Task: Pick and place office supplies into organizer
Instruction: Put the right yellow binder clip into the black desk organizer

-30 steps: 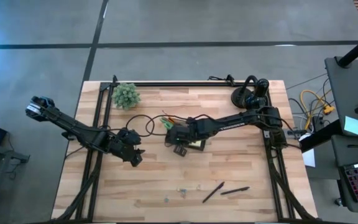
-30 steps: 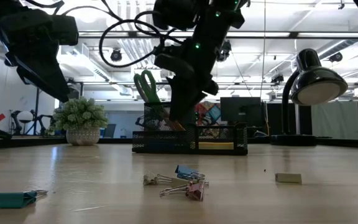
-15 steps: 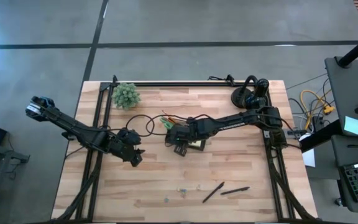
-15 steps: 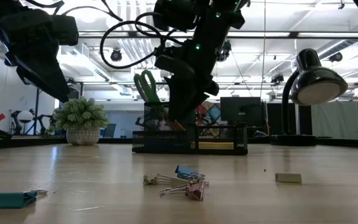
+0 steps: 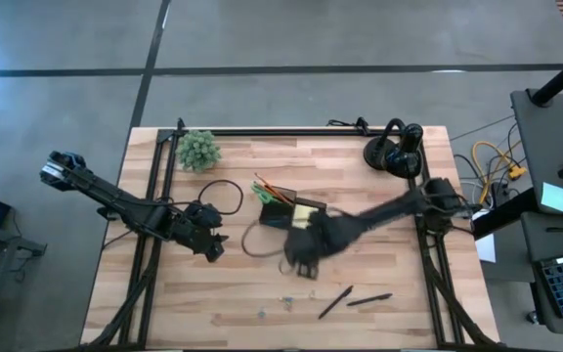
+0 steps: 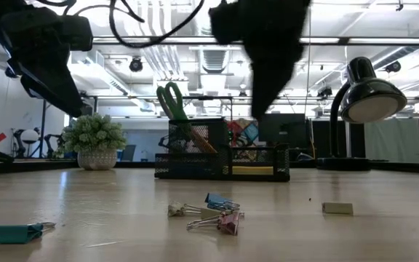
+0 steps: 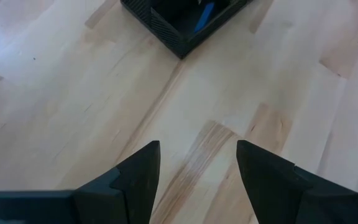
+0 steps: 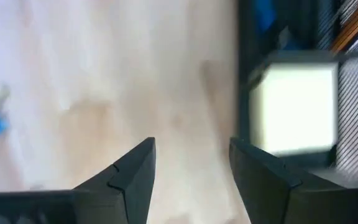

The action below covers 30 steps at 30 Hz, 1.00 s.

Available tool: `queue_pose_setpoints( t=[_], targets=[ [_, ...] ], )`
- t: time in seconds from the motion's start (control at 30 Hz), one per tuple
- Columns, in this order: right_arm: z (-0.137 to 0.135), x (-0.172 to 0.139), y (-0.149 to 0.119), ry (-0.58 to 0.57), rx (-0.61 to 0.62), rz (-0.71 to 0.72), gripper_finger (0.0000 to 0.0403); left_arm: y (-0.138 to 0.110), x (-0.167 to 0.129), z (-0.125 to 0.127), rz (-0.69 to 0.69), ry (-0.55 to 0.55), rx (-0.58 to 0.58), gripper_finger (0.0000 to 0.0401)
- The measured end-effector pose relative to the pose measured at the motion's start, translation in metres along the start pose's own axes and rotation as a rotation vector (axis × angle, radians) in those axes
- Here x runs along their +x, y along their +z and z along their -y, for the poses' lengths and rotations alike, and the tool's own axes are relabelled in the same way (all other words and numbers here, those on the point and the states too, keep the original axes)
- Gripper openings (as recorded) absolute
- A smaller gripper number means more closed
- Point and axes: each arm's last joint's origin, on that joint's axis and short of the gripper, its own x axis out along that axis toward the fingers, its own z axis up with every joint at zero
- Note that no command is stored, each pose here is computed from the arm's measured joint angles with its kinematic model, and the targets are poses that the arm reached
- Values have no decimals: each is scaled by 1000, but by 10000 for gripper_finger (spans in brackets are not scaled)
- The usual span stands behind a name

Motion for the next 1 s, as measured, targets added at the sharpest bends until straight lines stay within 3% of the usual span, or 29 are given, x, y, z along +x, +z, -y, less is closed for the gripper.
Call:
queue_pose_setpoints(
  t=[0.1, 0.2, 0.43, 0.53, 0.73, 1.0],
  targets=[
    [-29, -7, -21, 10, 66, -23, 194, 0, 0, 0, 0, 0, 18, 199],
    [-55, -13, -39, 28, 228, -19, 194, 0, 0, 0, 2, -1, 24, 199],
    [-79, -18, -58, 46, 1011, -49, 194, 0, 0, 0, -3, -1, 26, 199],
    [-84, -18, -59, 82, 1294, -144, 194, 0, 0, 0, -3, -1, 59, 199],
    [-100, -1, -49, 210, 1441, -202, 193, -1, 1, 0, -5, 1, 81, 199],
    [-107, 28, -56, 118, 1517, -278, 165, -1, 1, -1, -8, 3, 83, 199]
  ],
)
